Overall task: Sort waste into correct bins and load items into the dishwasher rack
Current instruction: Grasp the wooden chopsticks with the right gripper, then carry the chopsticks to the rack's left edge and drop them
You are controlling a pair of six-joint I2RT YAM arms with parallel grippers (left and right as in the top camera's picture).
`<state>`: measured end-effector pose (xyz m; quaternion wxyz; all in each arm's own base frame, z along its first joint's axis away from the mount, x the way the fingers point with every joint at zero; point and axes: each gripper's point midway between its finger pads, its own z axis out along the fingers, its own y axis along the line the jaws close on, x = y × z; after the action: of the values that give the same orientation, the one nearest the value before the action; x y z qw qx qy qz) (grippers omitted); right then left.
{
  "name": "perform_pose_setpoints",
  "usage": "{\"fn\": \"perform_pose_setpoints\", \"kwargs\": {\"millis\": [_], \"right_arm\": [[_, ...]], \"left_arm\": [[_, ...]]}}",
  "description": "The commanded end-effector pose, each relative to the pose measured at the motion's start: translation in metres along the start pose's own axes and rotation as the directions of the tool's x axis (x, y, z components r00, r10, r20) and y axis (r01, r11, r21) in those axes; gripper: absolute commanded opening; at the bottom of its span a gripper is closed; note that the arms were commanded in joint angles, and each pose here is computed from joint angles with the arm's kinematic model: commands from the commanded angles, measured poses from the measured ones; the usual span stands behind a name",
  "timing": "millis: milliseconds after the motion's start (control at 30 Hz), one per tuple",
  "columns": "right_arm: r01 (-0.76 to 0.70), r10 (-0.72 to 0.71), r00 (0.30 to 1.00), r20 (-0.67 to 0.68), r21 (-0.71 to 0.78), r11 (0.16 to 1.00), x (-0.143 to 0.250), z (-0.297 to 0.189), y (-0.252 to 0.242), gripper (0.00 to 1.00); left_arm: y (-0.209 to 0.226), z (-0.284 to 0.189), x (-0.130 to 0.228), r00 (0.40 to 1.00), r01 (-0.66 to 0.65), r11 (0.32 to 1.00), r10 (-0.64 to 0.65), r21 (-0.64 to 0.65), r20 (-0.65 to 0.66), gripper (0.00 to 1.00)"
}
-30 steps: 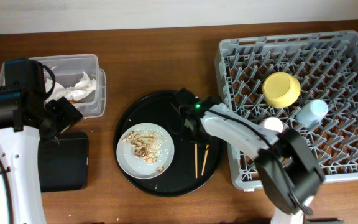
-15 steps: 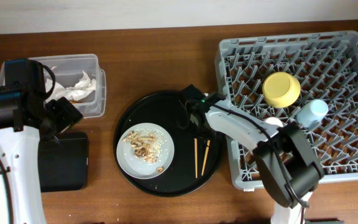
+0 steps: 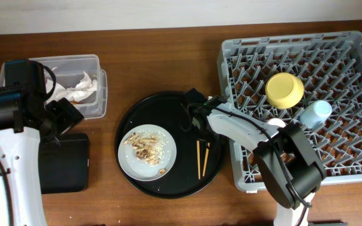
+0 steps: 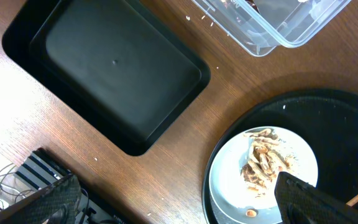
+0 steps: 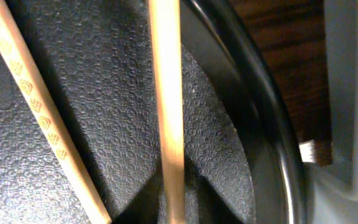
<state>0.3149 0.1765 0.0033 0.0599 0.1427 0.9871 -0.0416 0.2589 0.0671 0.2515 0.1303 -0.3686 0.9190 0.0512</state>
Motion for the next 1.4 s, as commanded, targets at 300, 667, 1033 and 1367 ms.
{"fn": "perform_pose_setpoints", "kwargs": {"millis": [300, 667, 1033, 1367], "right_arm": [[0.219, -0.195, 0.958, 0.212, -0.095, 0.971, -0.046, -0.097, 0.008, 0.04], [0.352, -0.257, 0.831, 0.493, -0.11, 0.929, -0.172, -0.151, -0.077, 0.04], [0.37, -0.23, 0.882, 0.411, -0.302, 0.878, -0.172, -0.116, -0.06, 0.29], [0.235, -0.16, 0.969, 0.187, -0.511, 0.827, -0.12, -0.121, -0.04, 0.32]], "left_arm": [[0.002, -0.003, -0.002, 1.0, 0.015, 1.0, -0.015, -0.005, 0.015, 0.99], [0.003, -0.003, -0.002, 1.0, 0.016, 1.0, -0.016, -0.005, 0.015, 0.99], [0.002, -0.003, -0.002, 1.0, 0.015, 1.0, -0.015, -0.005, 0.015, 0.99], [0.002, -0.003, -0.002, 1.0, 0.015, 1.0, -0.015, -0.005, 0.015, 0.99]]}}
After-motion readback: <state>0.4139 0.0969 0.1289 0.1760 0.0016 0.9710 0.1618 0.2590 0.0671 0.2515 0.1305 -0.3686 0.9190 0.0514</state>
